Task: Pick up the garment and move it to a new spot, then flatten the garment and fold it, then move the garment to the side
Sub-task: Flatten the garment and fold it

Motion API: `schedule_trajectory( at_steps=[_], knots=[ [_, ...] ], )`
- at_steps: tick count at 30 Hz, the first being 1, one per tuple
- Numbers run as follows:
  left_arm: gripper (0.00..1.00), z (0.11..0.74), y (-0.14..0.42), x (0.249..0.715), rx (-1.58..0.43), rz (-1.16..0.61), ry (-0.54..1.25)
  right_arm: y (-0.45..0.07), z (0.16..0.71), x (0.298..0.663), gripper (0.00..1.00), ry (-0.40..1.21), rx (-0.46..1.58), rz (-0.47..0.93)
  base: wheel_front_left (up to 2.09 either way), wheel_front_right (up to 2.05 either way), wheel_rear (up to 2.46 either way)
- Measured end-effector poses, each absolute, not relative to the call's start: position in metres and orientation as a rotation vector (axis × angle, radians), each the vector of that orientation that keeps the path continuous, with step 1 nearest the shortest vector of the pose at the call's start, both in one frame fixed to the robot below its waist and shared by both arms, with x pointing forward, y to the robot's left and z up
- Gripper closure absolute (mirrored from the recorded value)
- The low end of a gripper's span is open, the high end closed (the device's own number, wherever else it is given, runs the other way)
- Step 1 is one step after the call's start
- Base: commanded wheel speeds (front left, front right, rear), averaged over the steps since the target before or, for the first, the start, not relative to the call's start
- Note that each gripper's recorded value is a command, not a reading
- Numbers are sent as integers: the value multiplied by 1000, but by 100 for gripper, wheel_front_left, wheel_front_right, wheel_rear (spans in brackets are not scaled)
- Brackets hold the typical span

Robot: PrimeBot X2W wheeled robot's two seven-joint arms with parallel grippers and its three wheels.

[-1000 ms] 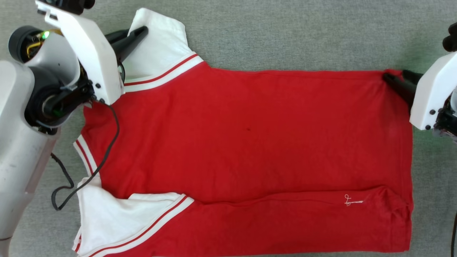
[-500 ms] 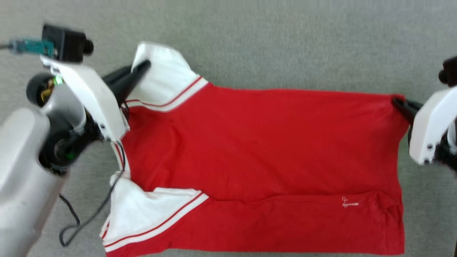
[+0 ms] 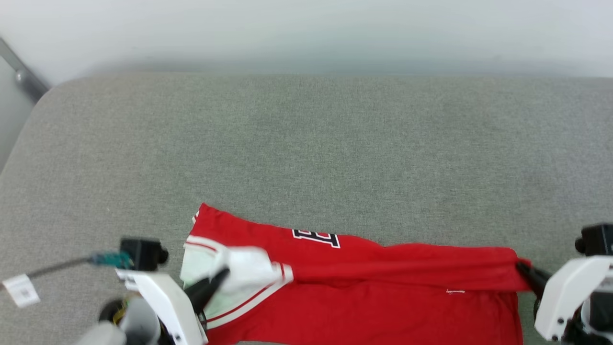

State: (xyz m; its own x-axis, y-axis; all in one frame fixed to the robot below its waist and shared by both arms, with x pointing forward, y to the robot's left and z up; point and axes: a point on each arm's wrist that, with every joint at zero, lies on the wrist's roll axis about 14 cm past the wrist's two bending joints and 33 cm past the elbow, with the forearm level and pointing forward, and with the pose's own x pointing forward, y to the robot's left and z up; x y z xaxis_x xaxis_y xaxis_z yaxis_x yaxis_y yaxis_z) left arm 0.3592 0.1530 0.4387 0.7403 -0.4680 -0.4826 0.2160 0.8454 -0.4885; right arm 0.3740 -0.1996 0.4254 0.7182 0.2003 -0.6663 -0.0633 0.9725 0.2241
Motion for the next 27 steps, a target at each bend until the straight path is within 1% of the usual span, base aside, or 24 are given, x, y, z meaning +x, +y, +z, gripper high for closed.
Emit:
schedule_trajectory(
  at_steps=[1, 2, 3, 4, 7, 10, 11, 12, 15, 19, 22, 27],
  knots=[
    [78, 431, 150, 350, -436, -383, 662, -202, 422, 369, 92, 755, 201, 135, 0, 0, 0],
    [58, 425, 148, 344, -444, -378, 682, -203, 417, 364, 73, 761, 210, 124, 0, 0, 0],
    [5, 421, 147, 340, -463, -364, 687, -205, 412, 359, 51, 764, 219, 114, 0, 0, 0],
    [0, 417, 145, 336, -480, -360, 698, -206, 408, 355, 0, 766, 227, 108, 0, 0, 0],
    [0, 407, 142, 323, -508, -346, 720, -206, 397, 339, 0, 788, 250, 99, 0, 0, 0],
    [0, 405, 142, 317, -503, -330, 703, -207, 390, 321, 0, 808, 266, 92, 0, 0, 0],
    [0, 415, 143, 316, -465, -309, 619, -206, 397, 309, 0, 786, 252, 104, 0, 0, 0],
    [0, 435, 152, 327, -408, -267, 497, -210, 415, 312, 0, 723, 230, 105, 0, 0, 0],
    [0, 462, 160, 339, -357, -221, 356, -217, 433, 315, 0, 673, 209, 94, 0, 0, 0],
    [0, 500, 169, 351, -323, -163, 168, -226, 448, 320, 0, 654, 194, 75, 0, 0, 0],
    [0, 522, 178, 357, -283, -121, 55, -232, 451, 327, 0, 674, 187, 68, 0, 0, 0],
    [0, 546, 194, 364, -210, -63, -68, -233, 441, 333, 0, 760, 176, 69, 0, 0, 0]
  ],
)
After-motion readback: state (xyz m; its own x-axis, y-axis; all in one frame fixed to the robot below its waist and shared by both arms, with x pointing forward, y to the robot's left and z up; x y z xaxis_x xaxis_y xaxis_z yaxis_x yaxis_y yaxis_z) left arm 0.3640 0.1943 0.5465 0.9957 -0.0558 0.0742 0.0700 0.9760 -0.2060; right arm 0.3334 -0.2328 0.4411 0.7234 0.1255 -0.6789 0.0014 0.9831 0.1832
